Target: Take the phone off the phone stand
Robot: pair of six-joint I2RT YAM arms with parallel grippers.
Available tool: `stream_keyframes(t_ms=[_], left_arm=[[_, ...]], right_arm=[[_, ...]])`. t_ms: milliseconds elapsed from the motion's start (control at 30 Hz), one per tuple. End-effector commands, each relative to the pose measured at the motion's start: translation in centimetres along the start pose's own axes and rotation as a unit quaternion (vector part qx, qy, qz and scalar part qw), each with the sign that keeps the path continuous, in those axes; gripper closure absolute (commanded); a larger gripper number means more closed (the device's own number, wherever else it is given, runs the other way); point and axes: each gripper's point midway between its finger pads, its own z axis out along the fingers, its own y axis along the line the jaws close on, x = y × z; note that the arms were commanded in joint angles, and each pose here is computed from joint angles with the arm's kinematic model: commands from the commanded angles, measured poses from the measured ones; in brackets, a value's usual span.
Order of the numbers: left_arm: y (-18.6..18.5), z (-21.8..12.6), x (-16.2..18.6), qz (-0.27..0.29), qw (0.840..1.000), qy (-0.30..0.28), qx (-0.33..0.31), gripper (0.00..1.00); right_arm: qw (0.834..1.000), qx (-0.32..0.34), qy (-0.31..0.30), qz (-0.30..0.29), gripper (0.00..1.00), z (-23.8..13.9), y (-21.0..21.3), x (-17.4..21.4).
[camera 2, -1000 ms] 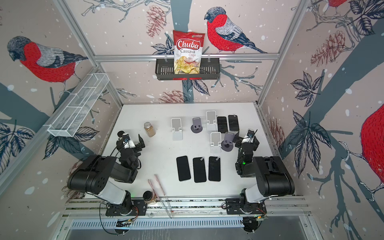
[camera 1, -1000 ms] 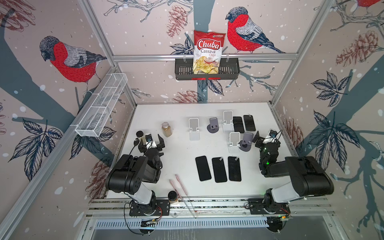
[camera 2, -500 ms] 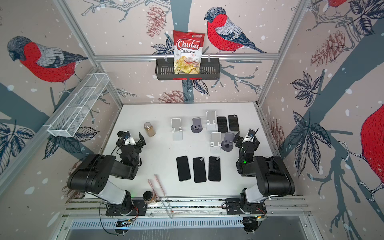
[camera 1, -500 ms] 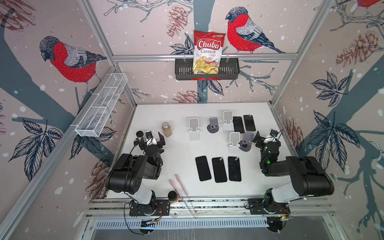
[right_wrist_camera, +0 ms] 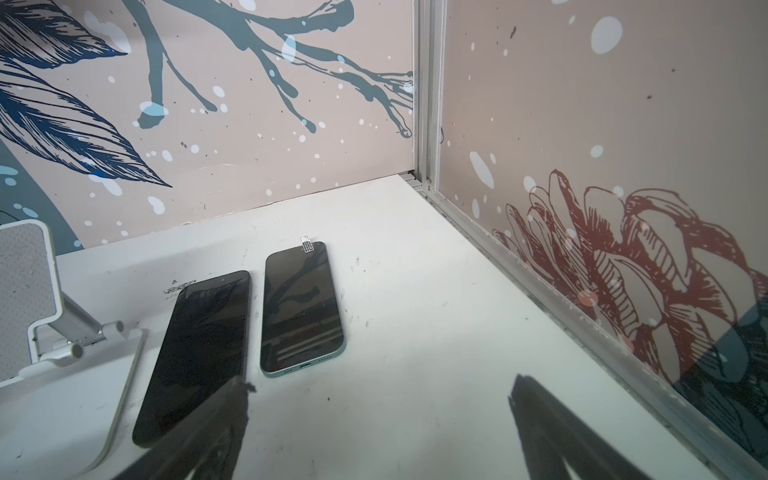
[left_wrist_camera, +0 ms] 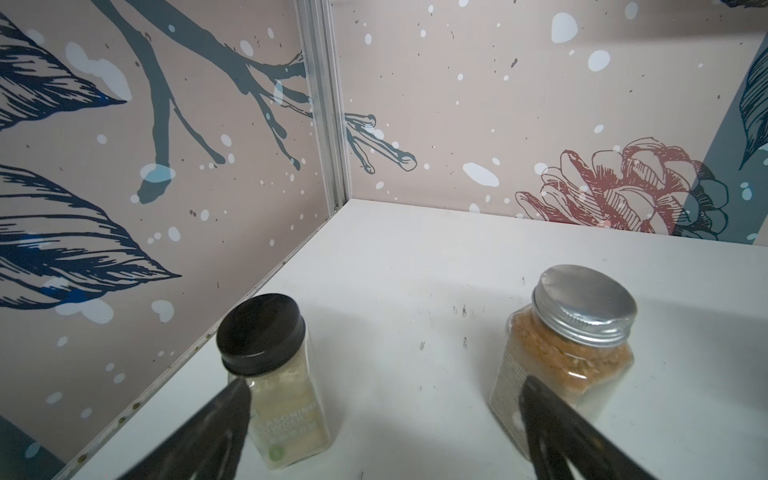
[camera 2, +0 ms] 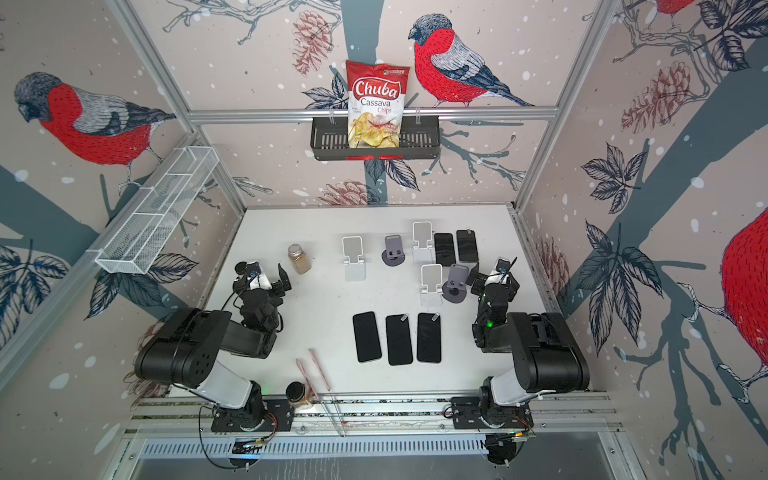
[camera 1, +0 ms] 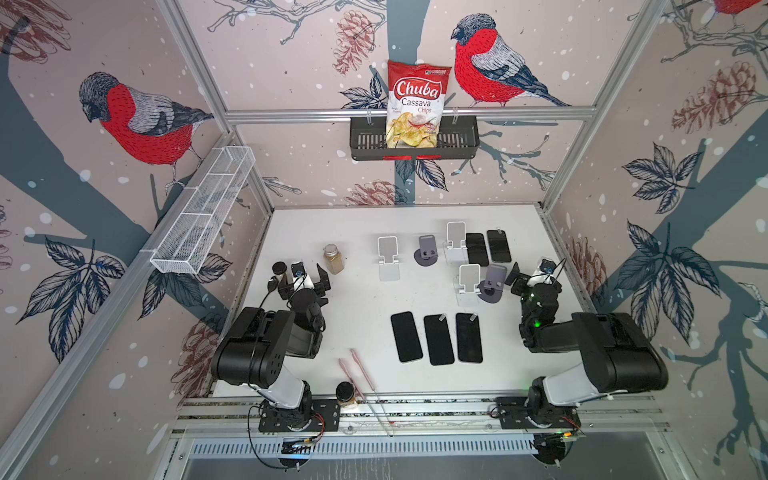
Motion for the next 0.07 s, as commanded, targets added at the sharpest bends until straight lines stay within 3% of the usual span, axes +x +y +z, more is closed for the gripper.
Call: stream_keyframes(t_ms=[0, 33], left_arm=[[0.00, 0.21, -0.15, -0.010, 1.000, 0.000, 0.005, 0.01], [0.08, 0.20, -0.20, -0.011, 1.000, -0.001, 0.004, 0.01]], right_arm=[[1.000, -0.003, -0.008, 0.009, 0.00, 0.06, 0.12, -0.52], [1.000, -0.003, -0.009, 0.009, 0.00, 0.06, 0.15, -0.57]])
